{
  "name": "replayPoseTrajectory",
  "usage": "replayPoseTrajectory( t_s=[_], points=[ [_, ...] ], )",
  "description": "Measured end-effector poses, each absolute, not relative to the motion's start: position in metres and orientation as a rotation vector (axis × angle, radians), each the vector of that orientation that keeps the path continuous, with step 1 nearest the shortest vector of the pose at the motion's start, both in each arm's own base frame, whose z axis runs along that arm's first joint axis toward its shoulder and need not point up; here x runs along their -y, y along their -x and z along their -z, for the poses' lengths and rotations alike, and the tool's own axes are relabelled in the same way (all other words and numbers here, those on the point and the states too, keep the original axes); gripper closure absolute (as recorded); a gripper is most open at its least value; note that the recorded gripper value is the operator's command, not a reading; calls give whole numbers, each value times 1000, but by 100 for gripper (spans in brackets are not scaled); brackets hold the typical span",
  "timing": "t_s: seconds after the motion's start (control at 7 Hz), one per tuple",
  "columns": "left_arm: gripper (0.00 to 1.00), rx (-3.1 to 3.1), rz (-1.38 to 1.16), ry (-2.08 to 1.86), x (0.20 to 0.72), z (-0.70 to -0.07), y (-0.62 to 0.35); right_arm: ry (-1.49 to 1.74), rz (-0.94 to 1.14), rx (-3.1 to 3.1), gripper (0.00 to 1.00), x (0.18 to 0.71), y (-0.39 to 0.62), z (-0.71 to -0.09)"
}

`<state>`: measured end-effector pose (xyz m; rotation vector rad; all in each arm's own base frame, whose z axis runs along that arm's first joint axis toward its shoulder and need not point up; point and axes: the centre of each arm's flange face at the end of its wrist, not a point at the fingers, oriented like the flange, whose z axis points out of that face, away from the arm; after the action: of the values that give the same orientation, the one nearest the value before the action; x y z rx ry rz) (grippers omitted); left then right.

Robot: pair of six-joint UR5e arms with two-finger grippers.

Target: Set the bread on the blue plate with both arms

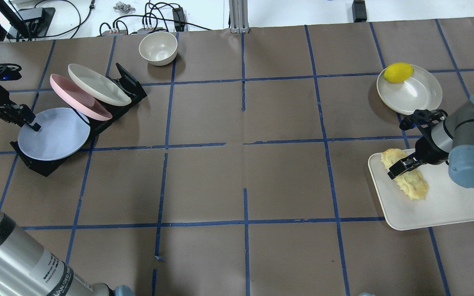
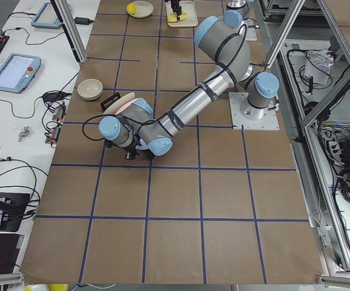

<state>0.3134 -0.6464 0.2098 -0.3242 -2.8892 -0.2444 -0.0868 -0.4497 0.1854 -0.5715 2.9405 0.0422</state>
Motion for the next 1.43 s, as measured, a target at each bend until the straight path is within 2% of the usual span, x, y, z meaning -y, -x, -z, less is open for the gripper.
replayPoseTrajectory(
  t_s=[0.43, 0.86, 1.14, 1.43],
  points=[
    [84, 2893, 239, 325, 646, -225, -313, 537, -73, -2938, 92, 457, 89, -210],
    [86, 2896, 230, 365, 633, -275, -312, 418, -205, -2966, 90, 478, 57, -308],
    [86, 2889, 247, 379, 596, -333, -312, 392, -222, -3062, 89, 465, -13, -382],
    [86, 2909, 243, 327, 544, -391, -257, 414, -203, -3087, 89, 448, -43, -417]
  ],
)
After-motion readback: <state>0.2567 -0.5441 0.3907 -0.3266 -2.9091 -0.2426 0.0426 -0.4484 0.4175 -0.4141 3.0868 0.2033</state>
